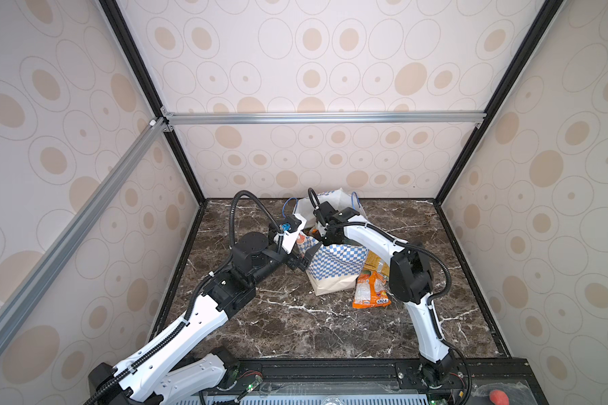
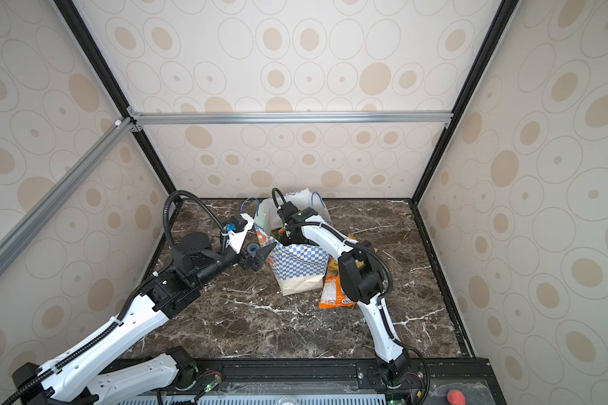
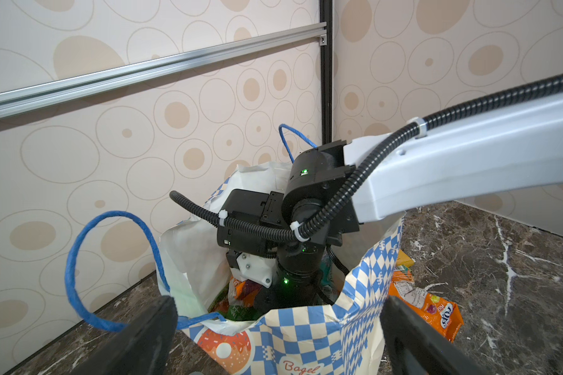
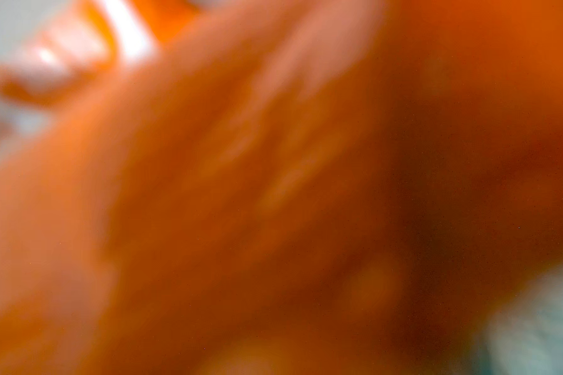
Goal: Take the snacks out of the paper bag
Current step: Pick up the snack from the paper bag.
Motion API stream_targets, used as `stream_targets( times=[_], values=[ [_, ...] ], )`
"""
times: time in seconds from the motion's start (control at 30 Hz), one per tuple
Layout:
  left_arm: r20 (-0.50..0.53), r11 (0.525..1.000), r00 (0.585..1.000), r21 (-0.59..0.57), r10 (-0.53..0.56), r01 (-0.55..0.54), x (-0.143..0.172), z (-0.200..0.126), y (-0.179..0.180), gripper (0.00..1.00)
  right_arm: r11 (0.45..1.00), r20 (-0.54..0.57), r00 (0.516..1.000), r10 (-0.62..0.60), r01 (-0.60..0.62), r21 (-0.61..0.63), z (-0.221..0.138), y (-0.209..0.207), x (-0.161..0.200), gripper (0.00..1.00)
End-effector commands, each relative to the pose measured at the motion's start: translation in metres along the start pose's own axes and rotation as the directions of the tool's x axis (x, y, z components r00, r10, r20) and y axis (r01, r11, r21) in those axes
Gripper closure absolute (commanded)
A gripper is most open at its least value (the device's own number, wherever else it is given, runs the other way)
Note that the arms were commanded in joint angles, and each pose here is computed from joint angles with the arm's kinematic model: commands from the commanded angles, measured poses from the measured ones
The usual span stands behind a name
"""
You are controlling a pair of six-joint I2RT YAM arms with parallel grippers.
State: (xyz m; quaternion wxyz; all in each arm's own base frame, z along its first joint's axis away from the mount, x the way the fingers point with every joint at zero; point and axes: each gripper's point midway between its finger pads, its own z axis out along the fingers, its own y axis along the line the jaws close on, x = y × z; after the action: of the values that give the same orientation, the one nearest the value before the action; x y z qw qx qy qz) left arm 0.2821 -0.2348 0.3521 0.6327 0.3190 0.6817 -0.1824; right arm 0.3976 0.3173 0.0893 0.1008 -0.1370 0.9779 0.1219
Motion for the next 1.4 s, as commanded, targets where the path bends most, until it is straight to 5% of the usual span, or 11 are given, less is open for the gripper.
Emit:
stream_targets(
  times=[0.0, 0.73, 1.37],
  values=[
    [0.053, 1.0, 0.998, -0.02, 0.02, -0.019, -0.021, -0.005, 0.006, 0.02, 1.0, 0.071, 0.997, -0.011, 0.012, -0.023, -0.05, 0.01, -0.005, 0.96],
    [0.056, 1.0, 0.998, -0.019, 0.021, -0.02, -0.021, -0.005, 0.006, 0.02, 0.996, 0.374, 0.926, -0.047, 0.074, -0.058, -0.168, 0.039, -0.047, 0.99],
    [0.053, 1.0, 0.998, -0.022, 0.023, -0.022, -0.02, -0.004, 0.007, 0.02, 0.994, 0.498, 0.864, -0.073, 0.102, -0.03, -0.22, 0.042, -0.066, 1.0]
  ],
)
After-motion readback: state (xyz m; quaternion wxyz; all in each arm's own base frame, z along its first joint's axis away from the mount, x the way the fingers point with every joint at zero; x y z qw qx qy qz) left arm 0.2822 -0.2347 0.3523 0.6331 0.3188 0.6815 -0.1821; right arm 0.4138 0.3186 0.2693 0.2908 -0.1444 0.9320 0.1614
